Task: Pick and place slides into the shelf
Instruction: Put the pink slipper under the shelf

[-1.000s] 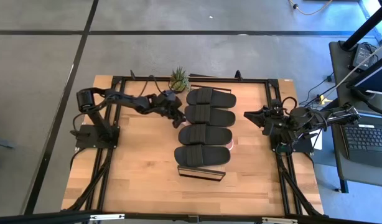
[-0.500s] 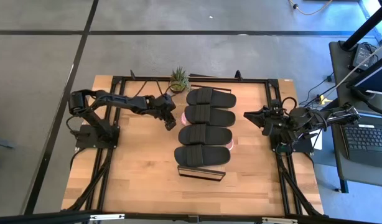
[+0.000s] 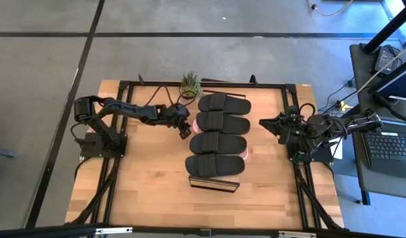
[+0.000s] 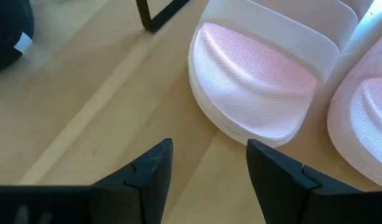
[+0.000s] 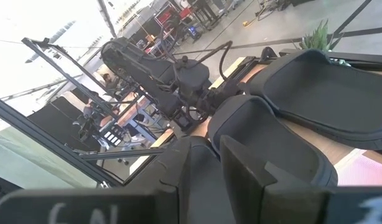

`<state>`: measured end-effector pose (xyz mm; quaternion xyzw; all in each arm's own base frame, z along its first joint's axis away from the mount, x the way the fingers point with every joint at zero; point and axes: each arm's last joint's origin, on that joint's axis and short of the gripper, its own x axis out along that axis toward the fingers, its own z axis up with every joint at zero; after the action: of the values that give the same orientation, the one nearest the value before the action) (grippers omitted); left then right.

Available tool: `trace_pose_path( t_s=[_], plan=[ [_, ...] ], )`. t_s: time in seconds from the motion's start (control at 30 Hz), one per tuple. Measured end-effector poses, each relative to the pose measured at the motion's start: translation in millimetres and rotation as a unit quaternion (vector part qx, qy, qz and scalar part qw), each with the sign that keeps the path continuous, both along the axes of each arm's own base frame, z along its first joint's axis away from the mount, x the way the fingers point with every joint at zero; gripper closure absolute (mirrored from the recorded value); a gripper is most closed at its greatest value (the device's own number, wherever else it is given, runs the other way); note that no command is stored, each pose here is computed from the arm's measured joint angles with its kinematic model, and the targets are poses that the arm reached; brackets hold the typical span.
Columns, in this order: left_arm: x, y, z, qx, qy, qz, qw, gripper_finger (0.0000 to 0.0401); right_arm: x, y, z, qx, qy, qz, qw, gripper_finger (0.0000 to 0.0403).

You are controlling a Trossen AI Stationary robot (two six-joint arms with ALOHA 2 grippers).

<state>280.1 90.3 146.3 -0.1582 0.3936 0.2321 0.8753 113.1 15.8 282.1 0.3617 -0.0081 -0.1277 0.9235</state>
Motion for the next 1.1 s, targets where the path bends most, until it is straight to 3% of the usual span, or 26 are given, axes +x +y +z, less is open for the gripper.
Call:
trace_pose_path(
  t_s=[0.33, 0.7, 1.1],
  plan=[
    [-2.0, 1.0, -1.2, 0.017, 0.016, 0.016, 1.0, 0.0205, 0.1, 0.0, 0.0, 0.0, 0.0, 0.0, 1.0, 0.0316],
    [3.8, 4.4, -21.8, -0.008, 0.021, 0.049, 0.999, 0.0205, 0.1, 0.0, 0.0, 0.0, 0.0, 0.0, 1.0, 0.0316],
    [11.7, 6.6, -16.4, -0.014, -0.039, 0.065, 0.997, 0.0205, 0.1, 0.0, 0.1, 0.0, 0.0, 0.0, 1.0, 0.0316]
  ],
)
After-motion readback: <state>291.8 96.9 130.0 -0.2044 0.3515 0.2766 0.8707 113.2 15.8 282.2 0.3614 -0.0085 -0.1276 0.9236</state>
